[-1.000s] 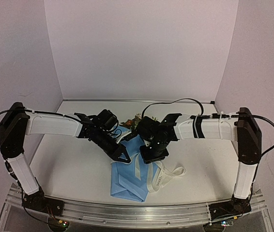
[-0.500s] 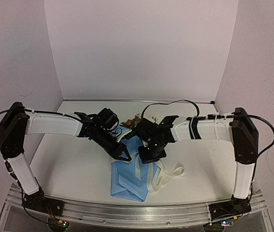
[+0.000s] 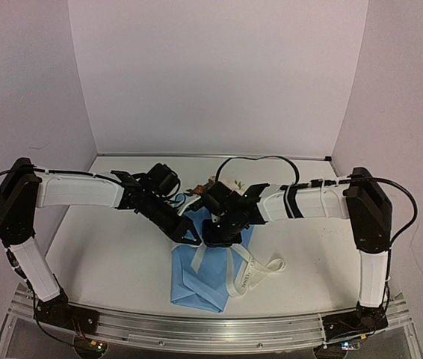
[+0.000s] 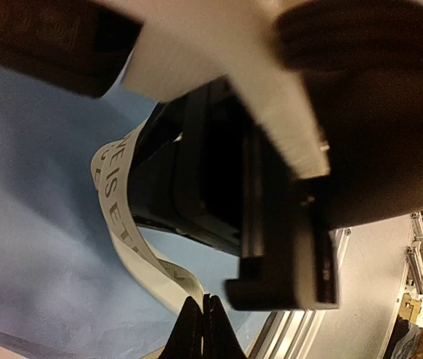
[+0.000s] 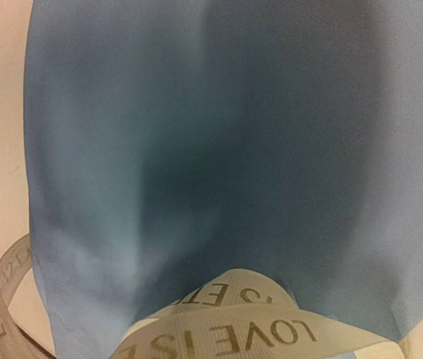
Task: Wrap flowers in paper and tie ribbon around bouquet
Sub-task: Cross the ribbon over the folded bouquet.
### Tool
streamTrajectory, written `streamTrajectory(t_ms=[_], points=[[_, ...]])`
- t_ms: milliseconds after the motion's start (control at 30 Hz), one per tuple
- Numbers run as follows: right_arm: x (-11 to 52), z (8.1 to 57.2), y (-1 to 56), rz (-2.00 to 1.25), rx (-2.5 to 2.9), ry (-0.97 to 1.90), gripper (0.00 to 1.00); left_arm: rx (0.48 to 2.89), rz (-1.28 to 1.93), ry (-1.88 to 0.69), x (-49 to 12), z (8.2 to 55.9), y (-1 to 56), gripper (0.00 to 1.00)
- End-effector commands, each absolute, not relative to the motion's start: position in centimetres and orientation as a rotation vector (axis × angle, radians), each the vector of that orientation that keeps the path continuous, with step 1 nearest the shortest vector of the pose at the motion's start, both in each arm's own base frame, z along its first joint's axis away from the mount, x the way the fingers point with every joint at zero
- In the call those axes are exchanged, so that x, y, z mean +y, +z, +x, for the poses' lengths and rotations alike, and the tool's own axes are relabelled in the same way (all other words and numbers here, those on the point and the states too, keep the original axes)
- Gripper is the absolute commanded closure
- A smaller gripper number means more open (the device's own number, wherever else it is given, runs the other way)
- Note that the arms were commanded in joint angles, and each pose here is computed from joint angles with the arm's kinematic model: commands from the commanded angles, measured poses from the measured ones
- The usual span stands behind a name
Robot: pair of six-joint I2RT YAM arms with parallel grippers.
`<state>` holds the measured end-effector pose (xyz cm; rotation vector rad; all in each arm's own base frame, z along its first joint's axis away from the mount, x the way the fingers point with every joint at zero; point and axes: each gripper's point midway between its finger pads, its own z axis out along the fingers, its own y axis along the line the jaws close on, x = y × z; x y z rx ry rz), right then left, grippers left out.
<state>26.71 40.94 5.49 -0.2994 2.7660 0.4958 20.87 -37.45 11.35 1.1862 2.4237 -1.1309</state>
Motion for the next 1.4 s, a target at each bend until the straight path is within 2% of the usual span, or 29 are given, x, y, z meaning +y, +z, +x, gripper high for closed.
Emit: streamTrajectory(t_ms=[0,233,600,767,900,1100,1233,1367], points=[[42.4,29.6,5.3,-0.130,2.724,0.597,0.85,2.339,1.168,-1.149,-37.4,21.7,14.8,1.00],[42.6,31.7,7.1,-0.069,2.647,0.666,0.82,2.364,1.159,-1.159,-37.2,21.8,14.3,1.00],[40.9,28.0,8.6,-0.174,2.628,0.693,0.70,2.548,1.166,-1.193,-36.9,20.6,10.0,0.99],[39.7,26.8,10.2,-0.231,2.592,0.698,0.67,2.564,1.180,-1.202,-37.0,20.4,9.7,0.95],[38.3,26.0,10.7,-0.247,2.581,0.685,0.65,2.581,1.181,-1.174,-36.8,20.6,9.5,0.87],[35.9,25.4,11.0,-0.282,2.556,0.610,0.63,2.558,1.153,-1.140,-36.6,20.9,10.6,0.56],[34.7,25.3,11.4,-0.332,2.536,0.544,0.62,2.521,1.147,-1.118,-36.5,21.1,11.6,0.48],[33.8,25.3,11.6,-0.367,2.528,0.496,0.60,2.462,1.142,-1.105,-36.5,21.4,13.4,0.44]])
